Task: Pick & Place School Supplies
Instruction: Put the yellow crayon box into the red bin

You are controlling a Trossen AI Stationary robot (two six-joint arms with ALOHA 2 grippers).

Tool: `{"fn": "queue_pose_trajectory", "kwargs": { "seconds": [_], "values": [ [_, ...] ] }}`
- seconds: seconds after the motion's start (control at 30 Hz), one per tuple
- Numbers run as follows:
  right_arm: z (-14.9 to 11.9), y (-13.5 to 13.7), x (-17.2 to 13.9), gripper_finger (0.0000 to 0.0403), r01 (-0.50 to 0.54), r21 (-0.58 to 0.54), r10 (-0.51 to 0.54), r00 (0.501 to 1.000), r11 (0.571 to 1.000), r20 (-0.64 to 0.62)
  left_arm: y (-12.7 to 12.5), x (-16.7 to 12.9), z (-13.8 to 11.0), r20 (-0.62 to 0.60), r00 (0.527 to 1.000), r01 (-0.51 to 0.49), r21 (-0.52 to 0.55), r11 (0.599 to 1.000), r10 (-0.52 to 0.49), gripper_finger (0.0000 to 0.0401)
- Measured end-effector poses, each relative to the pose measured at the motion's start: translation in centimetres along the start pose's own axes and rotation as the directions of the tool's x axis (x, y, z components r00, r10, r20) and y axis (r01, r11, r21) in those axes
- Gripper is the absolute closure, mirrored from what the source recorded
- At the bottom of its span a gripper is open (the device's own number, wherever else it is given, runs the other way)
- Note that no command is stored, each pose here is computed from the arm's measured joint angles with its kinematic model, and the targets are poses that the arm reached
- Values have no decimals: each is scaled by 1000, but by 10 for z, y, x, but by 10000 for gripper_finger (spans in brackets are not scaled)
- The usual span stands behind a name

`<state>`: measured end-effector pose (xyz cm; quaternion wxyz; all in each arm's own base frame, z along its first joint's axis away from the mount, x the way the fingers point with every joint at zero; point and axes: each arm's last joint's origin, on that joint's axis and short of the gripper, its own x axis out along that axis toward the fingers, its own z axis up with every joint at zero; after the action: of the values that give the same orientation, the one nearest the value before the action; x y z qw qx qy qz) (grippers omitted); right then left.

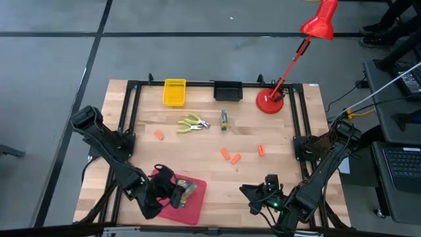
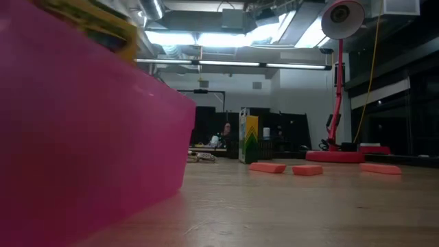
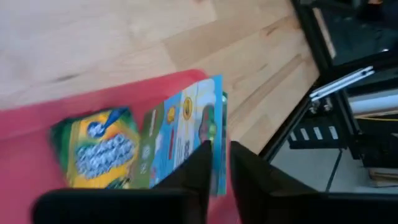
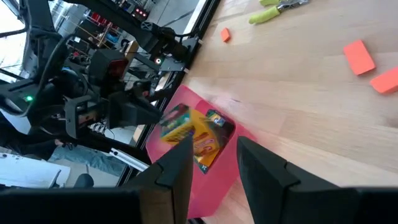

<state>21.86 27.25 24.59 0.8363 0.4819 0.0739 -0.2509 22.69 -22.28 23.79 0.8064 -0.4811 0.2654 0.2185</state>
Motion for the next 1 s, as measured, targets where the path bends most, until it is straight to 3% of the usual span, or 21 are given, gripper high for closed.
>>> {"fn": "queue_pose_trajectory", "kwargs": {
  "seconds": [0.2, 0.3, 0.43, 0.6, 0.67, 0.8, 1.0],
  "values": [
    [0, 1, 0, 275, -1, 9, 1, 1000, 1000, -6, -3, 2, 6, 47, 999, 15, 90, 996, -20, 235],
    [-1, 1, 0, 275, 0, 8, 0, 1000, 1000, -9, -7, -1, 13, 113, 992, 40, 126, 991, -54, 203],
    [-1, 1, 0, 275, 0, 10, 0, 1000, 1000, -9, -15, -5, 42, 231, 970, 35, 191, 981, -79, 197],
    [-1, 1, 1, 275, 8, 9, -8, 1000, 1000, -21, -16, 21, 105, 95, 995, -5, 299, 954, -25, 211],
    [0, 0, 1, 275, 12, 6, -12, 1000, 1000, -27, -12, 34, 132, 110, 994, -35, 252, 967, 8, 217],
    [-1, 0, 1, 275, 13, 10, -13, 999, 1000, -29, 3, 53, 193, 216, 973, -91, 48, 995, 78, 230],
    [1, 1, 3, 275, 4, 13, -4, 1000, 1000, -1, 29, 75, 272, 217, 976, 24, -127, 992, 4, 251]
  ]
}}
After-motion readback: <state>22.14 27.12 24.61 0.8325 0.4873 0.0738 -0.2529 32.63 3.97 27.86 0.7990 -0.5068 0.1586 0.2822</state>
